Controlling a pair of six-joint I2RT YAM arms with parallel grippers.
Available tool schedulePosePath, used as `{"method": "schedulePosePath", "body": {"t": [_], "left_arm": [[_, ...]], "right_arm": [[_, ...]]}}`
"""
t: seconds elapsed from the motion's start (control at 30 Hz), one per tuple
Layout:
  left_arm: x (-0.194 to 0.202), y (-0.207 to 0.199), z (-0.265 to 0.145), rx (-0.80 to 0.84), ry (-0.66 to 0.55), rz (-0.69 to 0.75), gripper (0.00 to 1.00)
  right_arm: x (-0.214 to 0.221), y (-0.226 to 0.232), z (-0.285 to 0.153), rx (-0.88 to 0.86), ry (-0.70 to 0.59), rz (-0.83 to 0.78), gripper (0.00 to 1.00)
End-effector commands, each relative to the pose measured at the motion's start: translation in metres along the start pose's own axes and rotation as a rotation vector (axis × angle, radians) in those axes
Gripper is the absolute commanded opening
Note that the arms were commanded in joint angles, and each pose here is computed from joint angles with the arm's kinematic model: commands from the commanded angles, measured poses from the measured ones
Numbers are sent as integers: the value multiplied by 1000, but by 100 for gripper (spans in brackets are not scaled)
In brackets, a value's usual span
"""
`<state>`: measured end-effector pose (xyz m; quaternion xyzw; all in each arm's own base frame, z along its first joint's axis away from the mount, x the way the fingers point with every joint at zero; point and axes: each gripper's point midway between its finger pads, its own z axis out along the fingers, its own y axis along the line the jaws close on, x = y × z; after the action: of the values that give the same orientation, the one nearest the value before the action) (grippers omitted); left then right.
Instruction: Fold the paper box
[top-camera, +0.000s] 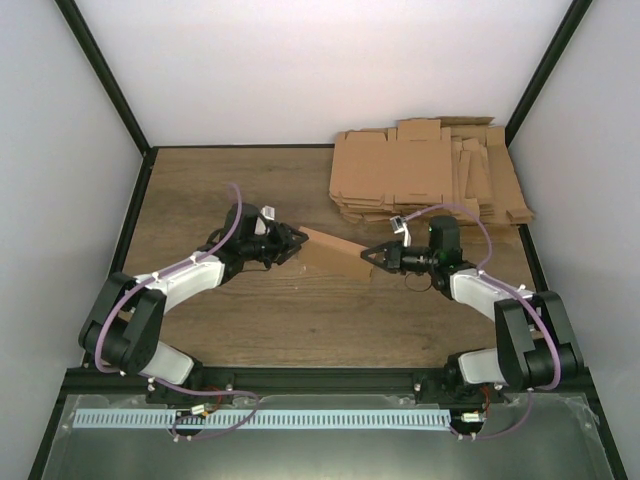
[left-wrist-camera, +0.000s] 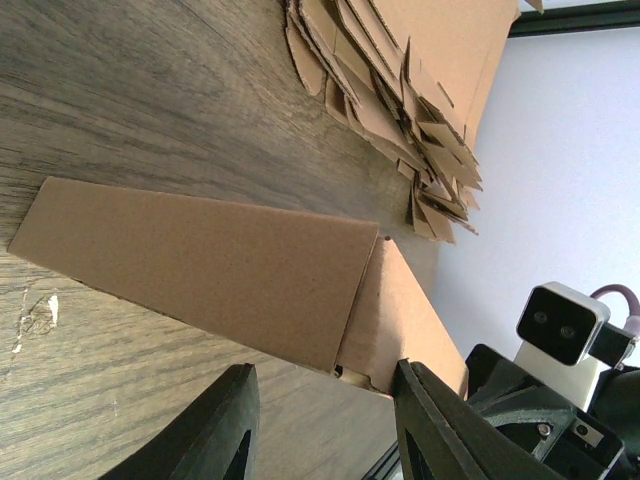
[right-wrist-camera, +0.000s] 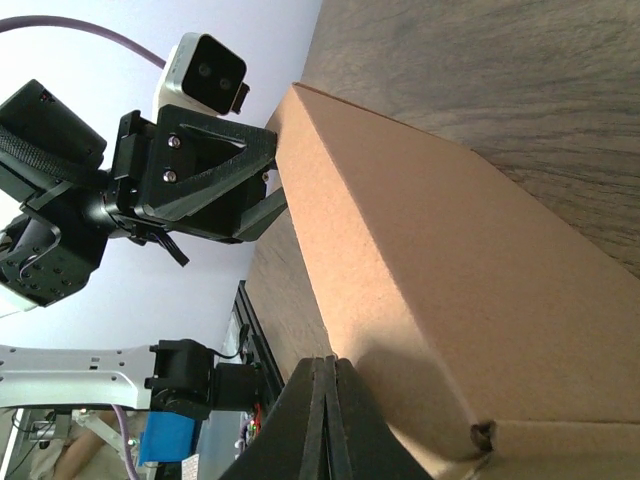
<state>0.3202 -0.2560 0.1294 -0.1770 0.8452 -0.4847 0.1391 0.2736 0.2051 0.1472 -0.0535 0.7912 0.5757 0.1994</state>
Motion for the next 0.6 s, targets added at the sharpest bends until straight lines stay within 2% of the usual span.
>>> {"method": "schedulePosePath", "body": {"t": [0.0,0.17,0.27,0.37,0.57], "left_arm": [[12,27,5,-91,37,-45,40],[11,23,2,-92,34,-32,43],[6,19,-5,-115,6,-10,56],[1,13,-14,-131,-33,14,64],[-13,-14,-36,-136,-91,89,70]], "right_arm": [[9,-29,0,104,-5,54,1],[8,-30,-1,120,-4,46,1],[10,-34,0,130,-1,52,1],[11,-39,1,139,3,55,1],[8,-40,2,145,-1,47,1]]}}
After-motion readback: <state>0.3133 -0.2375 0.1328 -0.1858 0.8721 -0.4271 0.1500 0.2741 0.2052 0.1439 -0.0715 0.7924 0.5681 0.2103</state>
